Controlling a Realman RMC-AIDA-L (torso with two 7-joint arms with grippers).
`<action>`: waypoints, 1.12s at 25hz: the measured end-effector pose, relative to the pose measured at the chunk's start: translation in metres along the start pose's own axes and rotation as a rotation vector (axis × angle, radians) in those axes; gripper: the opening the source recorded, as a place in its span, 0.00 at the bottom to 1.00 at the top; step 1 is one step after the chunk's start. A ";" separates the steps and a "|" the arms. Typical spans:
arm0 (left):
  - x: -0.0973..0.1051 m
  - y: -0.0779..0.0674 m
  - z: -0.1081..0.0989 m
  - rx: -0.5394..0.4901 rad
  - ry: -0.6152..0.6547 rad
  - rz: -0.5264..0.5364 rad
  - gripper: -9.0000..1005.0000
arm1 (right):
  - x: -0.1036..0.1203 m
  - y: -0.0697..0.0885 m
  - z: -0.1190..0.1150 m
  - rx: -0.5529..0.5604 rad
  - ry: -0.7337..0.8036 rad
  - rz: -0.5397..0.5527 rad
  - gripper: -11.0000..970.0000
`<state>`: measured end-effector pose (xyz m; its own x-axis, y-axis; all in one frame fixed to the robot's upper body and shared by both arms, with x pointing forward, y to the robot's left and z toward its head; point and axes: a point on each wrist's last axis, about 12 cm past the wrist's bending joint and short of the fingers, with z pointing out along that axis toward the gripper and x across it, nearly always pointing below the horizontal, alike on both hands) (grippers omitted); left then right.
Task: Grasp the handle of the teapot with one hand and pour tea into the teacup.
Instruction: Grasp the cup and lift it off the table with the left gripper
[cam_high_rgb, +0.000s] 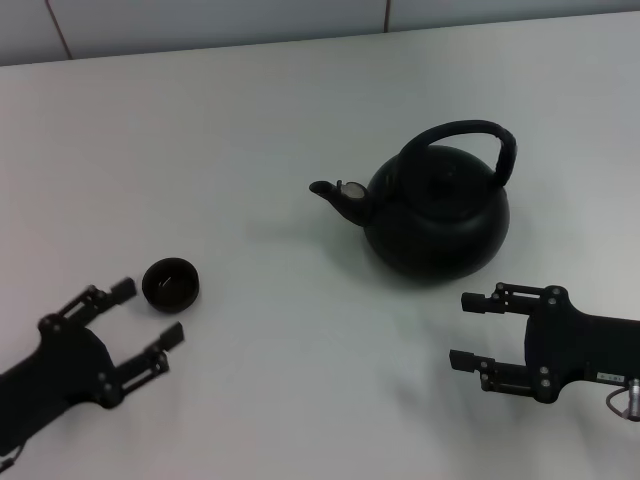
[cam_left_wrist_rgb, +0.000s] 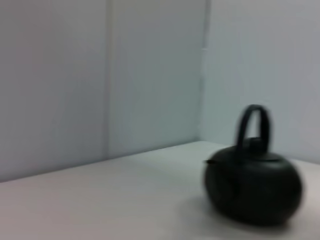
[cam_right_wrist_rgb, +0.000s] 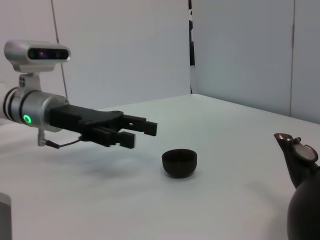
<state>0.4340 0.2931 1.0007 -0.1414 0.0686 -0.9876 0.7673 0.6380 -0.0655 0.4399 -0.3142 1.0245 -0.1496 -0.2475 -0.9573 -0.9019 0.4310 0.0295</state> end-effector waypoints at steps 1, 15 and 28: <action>0.000 0.000 0.000 0.000 0.000 0.000 0.72 | 0.000 0.000 0.000 0.000 0.000 0.000 0.68; 0.003 0.004 -0.003 -0.084 -0.008 0.025 0.80 | -0.004 -0.005 0.003 0.000 0.001 -0.011 0.68; 0.016 0.002 0.001 -0.071 0.098 0.086 0.80 | -0.003 -0.005 0.003 0.004 0.004 -0.003 0.68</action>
<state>0.4337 0.2944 0.9851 -0.1400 0.1973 -0.9703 0.7338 0.6786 0.0321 0.4463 -0.3128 1.0258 -0.1483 -0.2525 -0.9562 -0.9008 0.4335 0.0252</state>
